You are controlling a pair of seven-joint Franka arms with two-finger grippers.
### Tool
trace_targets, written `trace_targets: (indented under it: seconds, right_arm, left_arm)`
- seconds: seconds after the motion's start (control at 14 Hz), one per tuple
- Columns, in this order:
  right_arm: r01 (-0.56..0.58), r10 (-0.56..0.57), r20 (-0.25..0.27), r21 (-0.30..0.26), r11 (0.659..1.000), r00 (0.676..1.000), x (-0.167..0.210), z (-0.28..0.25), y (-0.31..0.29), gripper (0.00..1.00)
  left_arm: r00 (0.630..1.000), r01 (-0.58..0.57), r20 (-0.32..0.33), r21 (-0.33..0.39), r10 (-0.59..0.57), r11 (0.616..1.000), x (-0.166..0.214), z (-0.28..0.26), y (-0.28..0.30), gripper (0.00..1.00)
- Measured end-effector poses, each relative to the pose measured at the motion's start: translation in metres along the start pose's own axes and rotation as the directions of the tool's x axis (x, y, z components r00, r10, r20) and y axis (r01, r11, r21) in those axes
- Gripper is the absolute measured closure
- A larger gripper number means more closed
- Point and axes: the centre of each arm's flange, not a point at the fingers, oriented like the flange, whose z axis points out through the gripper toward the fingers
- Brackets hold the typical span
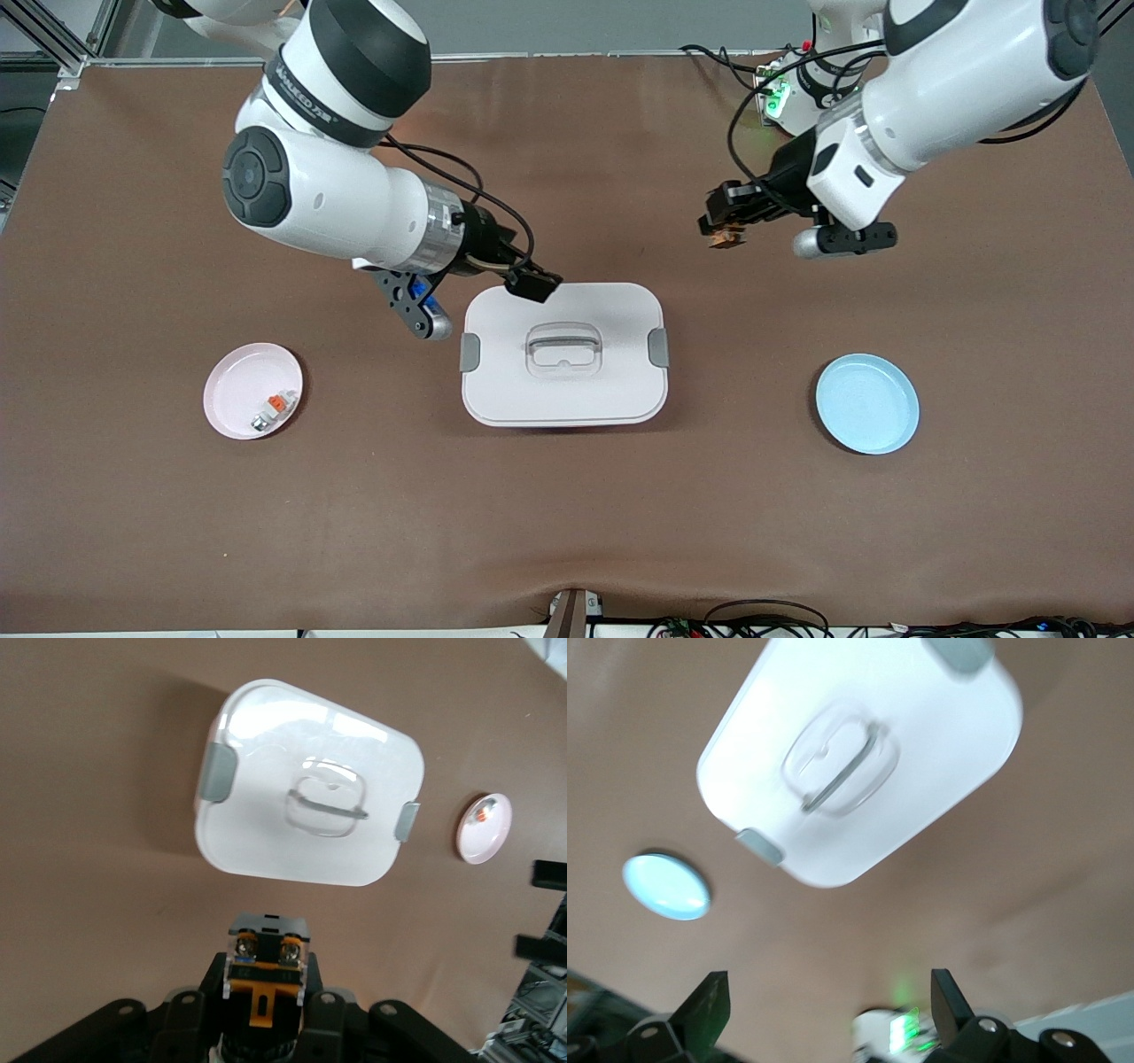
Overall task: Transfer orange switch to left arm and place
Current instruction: 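Open the right gripper and pull it back from the switch, then carry the switch with the left gripper toward the blue plate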
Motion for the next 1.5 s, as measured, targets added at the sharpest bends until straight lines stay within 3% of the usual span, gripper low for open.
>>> trace_targets:
  seconds: [0.14, 0.29, 0.57, 1.0, 1.21, 1.5]
  right_arm:
    - [0.14, -0.147, -0.073, -0.093, 0.986, 0.987, 0.011, -0.008, 0.014, 0.0]
    - [0.253, -0.271, -0.103, -0.159, 0.954, 0.957, 0.028, -0.023, 0.028, 0.0]
    - [0.41, -0.468, -0.119, -0.326, 0.852, 0.876, 0.069, -0.047, 0.058, 0.0]
    - [0.569, -0.665, -0.086, -0.444, 0.692, 0.742, 0.133, -0.114, 0.112, 0.0]
    - [0.578, -0.67, -0.081, -0.436, 0.69, 0.738, 0.176, -0.156, 0.16, 0.0]
    - [0.555, -0.657, -0.093, -0.455, 0.697, 0.748, 0.204, -0.174, 0.195, 0.0]
  left_arm:
    - [1.0, -0.005, 0.016, 0.03, 0.004, 1.0, 0.008, -0.019, -0.027, 0.65]
    - [1.0, -0.01, 0.018, 0.045, 0.009, 0.999, 0.018, -0.037, -0.055, 0.65]
    - [0.999, -0.03, -0.006, 0.123, 0.031, 0.992, 0.037, -0.061, -0.102, 0.65]
    - [0.999, -0.001, -0.052, 0.197, 0.012, 0.98, 0.061, -0.074, -0.159, 0.65]
    - [0.993, 0.066, -0.11, 0.179, -0.047, 0.982, 0.079, -0.079, -0.194, 0.65]
    - [0.977, 0.156, -0.167, 0.136, -0.133, 0.978, 0.104, -0.087, -0.234, 0.65]
